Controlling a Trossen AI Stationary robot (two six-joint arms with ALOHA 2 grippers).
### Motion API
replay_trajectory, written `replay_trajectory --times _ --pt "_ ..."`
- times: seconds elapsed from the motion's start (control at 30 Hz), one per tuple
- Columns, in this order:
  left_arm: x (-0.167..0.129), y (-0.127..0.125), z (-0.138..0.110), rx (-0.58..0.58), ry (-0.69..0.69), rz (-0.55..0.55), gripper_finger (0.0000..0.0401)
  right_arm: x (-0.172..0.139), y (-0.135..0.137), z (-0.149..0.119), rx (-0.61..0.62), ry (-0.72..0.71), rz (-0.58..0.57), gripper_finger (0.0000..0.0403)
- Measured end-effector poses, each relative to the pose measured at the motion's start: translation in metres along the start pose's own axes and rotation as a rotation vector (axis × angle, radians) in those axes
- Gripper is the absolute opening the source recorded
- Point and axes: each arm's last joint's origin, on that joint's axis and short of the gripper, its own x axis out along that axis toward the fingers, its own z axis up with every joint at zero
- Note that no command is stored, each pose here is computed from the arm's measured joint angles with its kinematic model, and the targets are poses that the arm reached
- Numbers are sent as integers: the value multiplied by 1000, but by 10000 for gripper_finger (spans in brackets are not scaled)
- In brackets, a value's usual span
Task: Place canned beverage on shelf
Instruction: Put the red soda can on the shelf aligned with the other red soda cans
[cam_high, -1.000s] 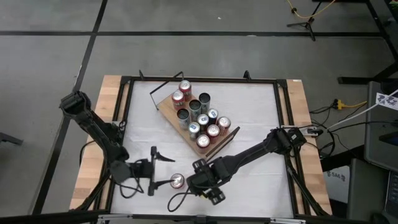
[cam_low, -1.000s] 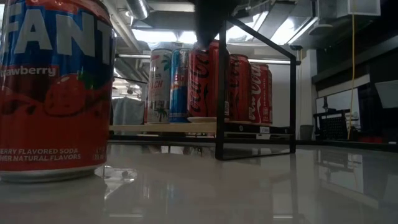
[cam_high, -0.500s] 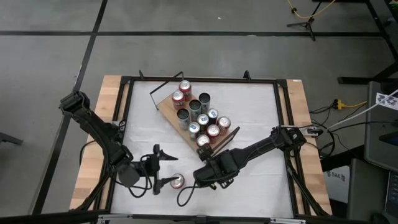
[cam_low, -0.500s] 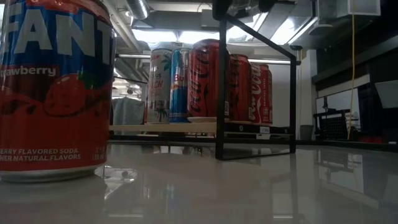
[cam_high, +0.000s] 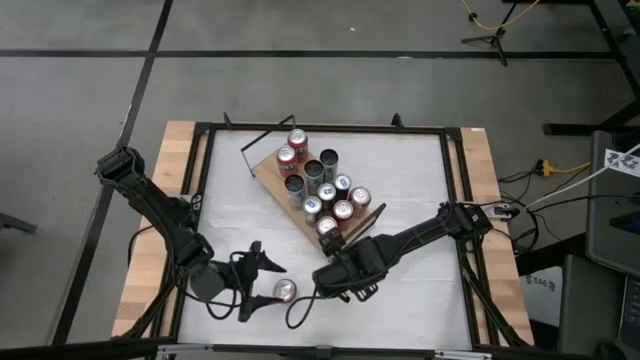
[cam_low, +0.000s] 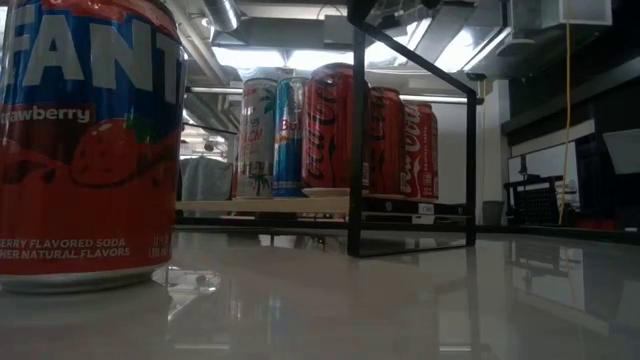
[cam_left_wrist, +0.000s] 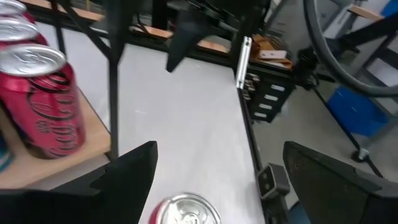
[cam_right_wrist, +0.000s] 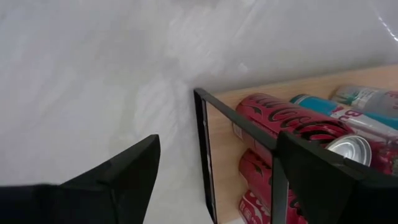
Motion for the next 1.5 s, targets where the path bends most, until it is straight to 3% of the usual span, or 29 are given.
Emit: replay_trajectory --times 0.5,0.73,1.17,1.5 --pt "8 -11 -27 14 105 -49 341 3 -15 -2 -4 -31 54 317" --pt "5 -10 -28 34 53 39 341 4 -17 -2 -5 -36 49 317" --pt "21 -10 -58 123 129 93 341 5 -19 -2 4 -45 46 317" --pt "23 -8 -61 143 114 141 341 5 -19 -1 4 -46 46 317"
